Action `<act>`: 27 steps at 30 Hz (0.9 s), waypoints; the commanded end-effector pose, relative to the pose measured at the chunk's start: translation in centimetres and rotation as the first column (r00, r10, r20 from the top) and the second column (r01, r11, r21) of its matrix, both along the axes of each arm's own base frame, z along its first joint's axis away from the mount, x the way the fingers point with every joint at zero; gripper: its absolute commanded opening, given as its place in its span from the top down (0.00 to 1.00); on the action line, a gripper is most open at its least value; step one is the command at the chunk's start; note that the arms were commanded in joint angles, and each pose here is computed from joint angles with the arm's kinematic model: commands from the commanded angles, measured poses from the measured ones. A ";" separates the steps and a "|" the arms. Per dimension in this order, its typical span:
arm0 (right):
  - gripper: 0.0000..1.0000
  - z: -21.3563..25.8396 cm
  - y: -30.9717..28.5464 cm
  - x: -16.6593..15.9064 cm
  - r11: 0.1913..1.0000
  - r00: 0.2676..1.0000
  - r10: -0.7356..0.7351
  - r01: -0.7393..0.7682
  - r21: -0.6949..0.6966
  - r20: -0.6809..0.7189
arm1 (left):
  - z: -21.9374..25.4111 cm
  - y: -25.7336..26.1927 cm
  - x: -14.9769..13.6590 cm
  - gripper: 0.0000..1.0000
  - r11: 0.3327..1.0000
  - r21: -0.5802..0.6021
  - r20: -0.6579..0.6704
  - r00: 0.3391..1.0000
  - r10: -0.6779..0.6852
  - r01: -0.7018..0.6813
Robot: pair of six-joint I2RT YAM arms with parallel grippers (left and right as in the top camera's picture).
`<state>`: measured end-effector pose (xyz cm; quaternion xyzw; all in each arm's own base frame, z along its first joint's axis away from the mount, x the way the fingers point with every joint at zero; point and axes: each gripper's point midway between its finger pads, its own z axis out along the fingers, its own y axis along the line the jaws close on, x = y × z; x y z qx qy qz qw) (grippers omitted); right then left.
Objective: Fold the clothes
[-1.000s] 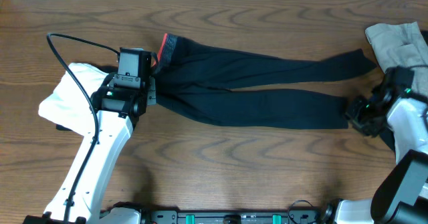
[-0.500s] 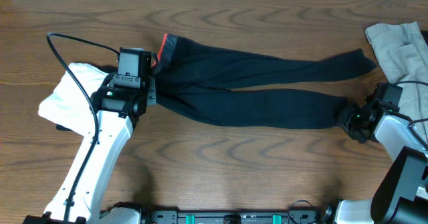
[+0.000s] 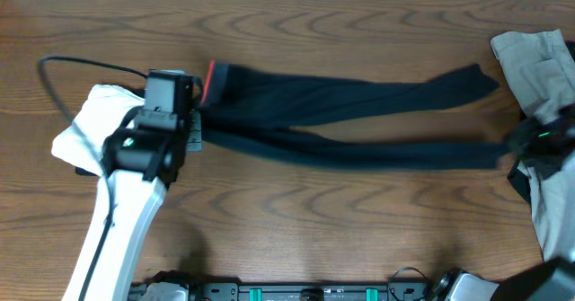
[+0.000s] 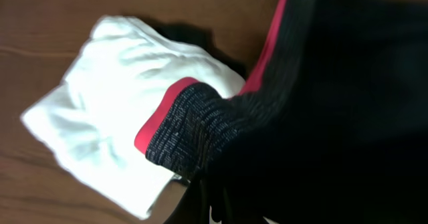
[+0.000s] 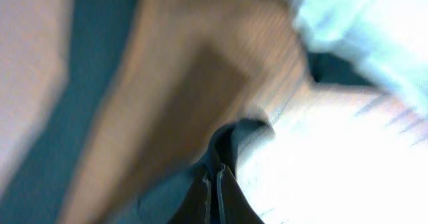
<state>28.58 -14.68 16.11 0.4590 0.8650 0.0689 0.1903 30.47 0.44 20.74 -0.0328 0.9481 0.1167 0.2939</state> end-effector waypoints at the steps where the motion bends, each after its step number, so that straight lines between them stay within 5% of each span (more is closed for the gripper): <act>1: 0.99 4.3 -2.5 -0.6 0.996 0.998 -0.036 0.040 -0.080 0.048 | 3.6 0.5 -0.9 0.94 1.000 -0.011 0.087 0.996 0.019 -0.018; 13: 0.99 9.0 -3.5 -1.2 0.991 0.995 -0.037 0.049 -0.127 0.091 | 4.3 -0.5 -3.4 0.93 0.996 -0.075 0.075 0.997 -0.033 0.039; 27: 0.99 5.3 -2.9 5.8 0.995 0.992 0.054 -0.044 -0.090 0.112 | 2.1 -1.7 3.2 0.93 0.996 -0.057 0.099 0.993 -0.061 0.067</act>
